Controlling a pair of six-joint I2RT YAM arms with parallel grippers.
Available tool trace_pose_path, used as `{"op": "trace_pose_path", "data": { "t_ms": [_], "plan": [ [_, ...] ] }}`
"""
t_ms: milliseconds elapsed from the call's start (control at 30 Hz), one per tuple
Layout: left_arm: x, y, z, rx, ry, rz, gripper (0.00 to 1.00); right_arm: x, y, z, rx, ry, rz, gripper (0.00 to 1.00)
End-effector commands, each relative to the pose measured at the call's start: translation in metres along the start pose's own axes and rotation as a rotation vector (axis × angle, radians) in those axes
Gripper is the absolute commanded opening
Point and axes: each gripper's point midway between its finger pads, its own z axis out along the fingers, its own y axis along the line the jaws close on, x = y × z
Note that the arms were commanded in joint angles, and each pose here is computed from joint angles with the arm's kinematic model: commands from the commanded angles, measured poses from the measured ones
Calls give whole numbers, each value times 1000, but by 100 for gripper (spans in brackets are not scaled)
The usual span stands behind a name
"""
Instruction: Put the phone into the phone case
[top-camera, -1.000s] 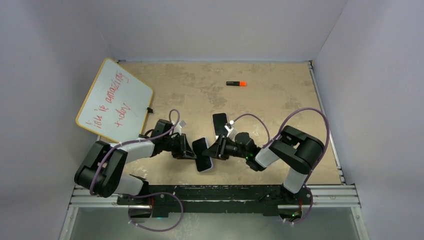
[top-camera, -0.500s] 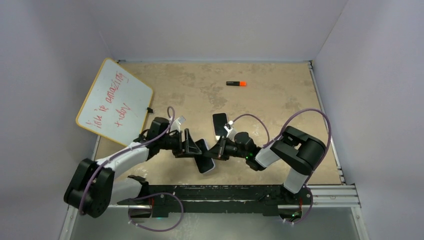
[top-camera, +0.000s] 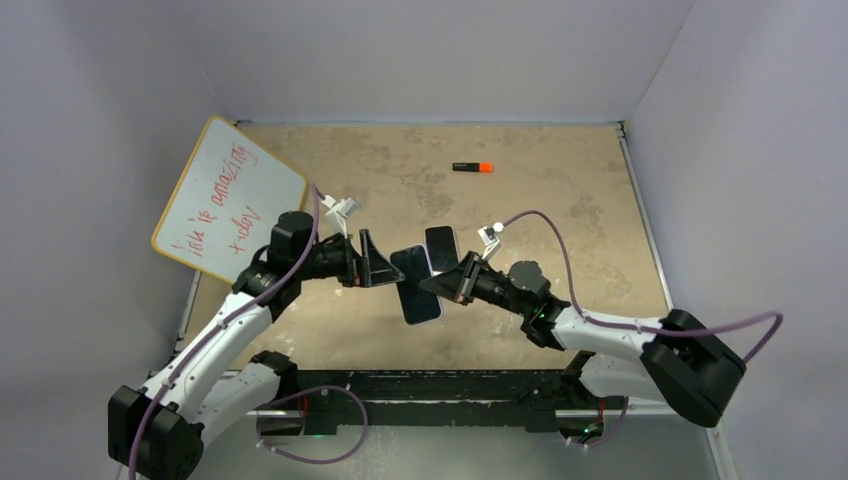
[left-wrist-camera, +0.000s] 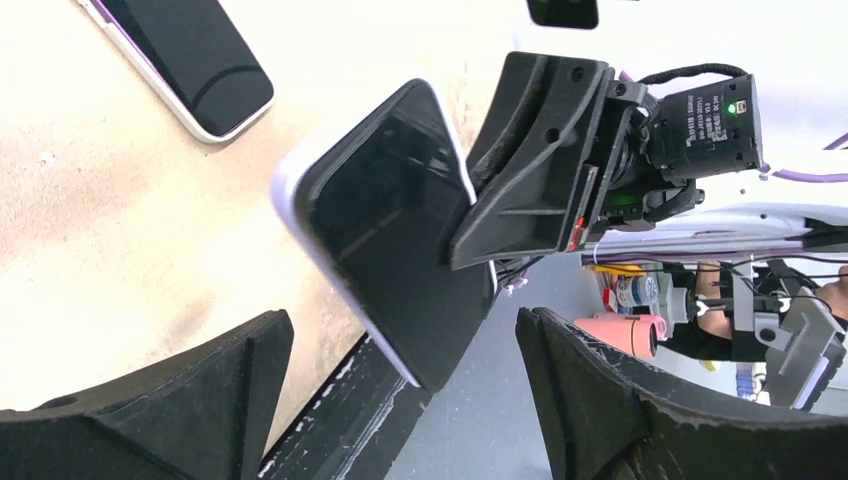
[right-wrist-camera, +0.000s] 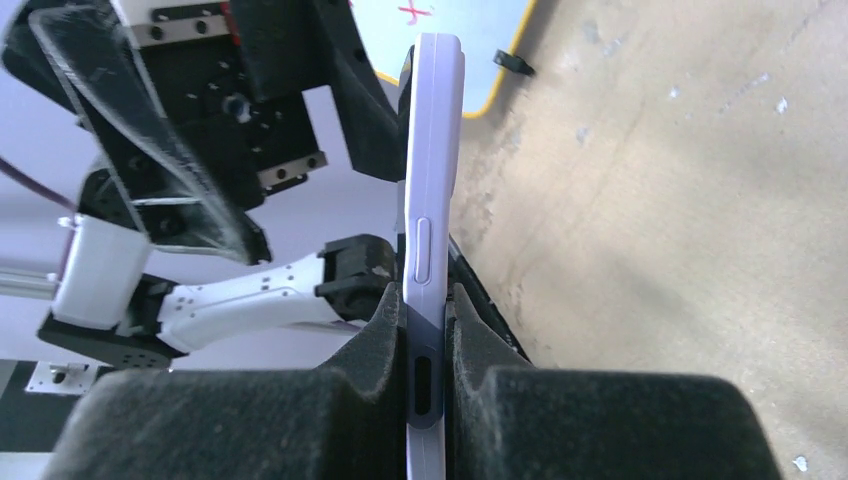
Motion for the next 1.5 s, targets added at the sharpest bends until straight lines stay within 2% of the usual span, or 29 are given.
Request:
{"op": "trace_pose_path", "data": {
  "t_ms": [0, 133, 300, 533, 700, 833, 967, 1033, 1200, 1300, 1400, 1467],
  "plan": [
    [-7, -20, -8, 46, -4, 44, 88, -29, 39, -8, -71, -118, -47, 0],
    [-8, -42, -11, 170, -30, 63, 87, -37, 71, -15, -158, -136, -66, 0],
    [-13, -80, -24, 373, -81, 108, 87, -30, 101, -31, -347, -126, -56, 0],
    [-14, -75, -19, 368, -81, 111, 86, -21, 104, -41, -401, -99, -14, 0],
    [-21, -83, -20, 433, -124, 99, 86, -10, 115, -43, -447, -41, -22, 0],
    [-24, -87, -20, 456, -140, 94, 81, -4, 118, -40, -467, -5, -19, 0],
    [-28, -93, -24, 475, -162, 94, 70, -2, 121, -40, -500, 8, -4, 0],
    [-29, -95, -26, 477, -170, 91, 58, -1, 120, -38, -505, 14, 5, 0],
    [-28, -91, -27, 450, -187, 50, 1, 1, 117, -35, -513, 26, 17, 0],
    [-27, -89, -28, 424, -191, 31, 0, 3, 112, -36, -503, 25, 16, 0],
    [-29, -87, -28, 391, -191, 30, 0, 5, 106, -36, -475, 22, 20, 26],
    [-27, -86, -27, 388, -178, 31, 0, 6, 106, -35, -465, 27, 9, 29]
  ]
}}
